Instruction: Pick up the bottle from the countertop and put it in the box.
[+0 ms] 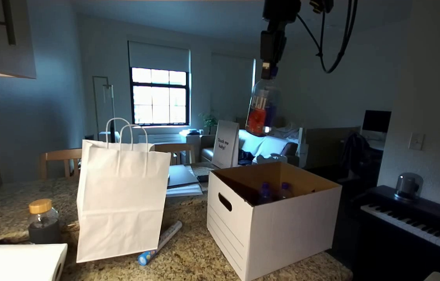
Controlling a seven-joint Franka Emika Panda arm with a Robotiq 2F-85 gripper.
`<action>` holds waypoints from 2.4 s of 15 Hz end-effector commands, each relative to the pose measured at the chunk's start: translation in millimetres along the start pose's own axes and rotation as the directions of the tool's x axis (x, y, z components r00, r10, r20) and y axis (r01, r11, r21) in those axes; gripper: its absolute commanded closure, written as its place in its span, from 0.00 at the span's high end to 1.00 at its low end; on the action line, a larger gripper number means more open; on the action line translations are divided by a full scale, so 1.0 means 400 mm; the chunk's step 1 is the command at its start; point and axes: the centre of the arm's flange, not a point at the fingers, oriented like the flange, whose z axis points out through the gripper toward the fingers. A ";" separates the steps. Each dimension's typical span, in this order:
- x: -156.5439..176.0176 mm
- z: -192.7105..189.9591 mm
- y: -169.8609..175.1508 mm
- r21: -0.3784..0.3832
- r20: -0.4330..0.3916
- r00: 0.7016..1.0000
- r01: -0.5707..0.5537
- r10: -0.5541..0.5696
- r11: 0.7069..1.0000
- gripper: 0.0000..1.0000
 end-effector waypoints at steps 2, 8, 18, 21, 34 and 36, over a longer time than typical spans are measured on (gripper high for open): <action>0.060 0.136 0.191 -0.017 -0.038 0.995 -0.094 0.093 0.995 0.15; 0.084 0.392 0.404 0.035 0.052 0.970 -0.241 0.239 0.970 0.15; -0.148 0.696 0.634 0.128 0.182 0.810 -0.581 0.557 0.803 0.15; -0.202 0.741 0.652 0.119 0.202 0.774 -0.627 0.600 0.770 0.15; -0.252 0.991 0.597 0.035 0.286 0.680 -0.711 0.675 0.702 0.15; -0.264 1.038 0.590 0.020 0.313 0.661 -0.722 0.682 0.691 0.15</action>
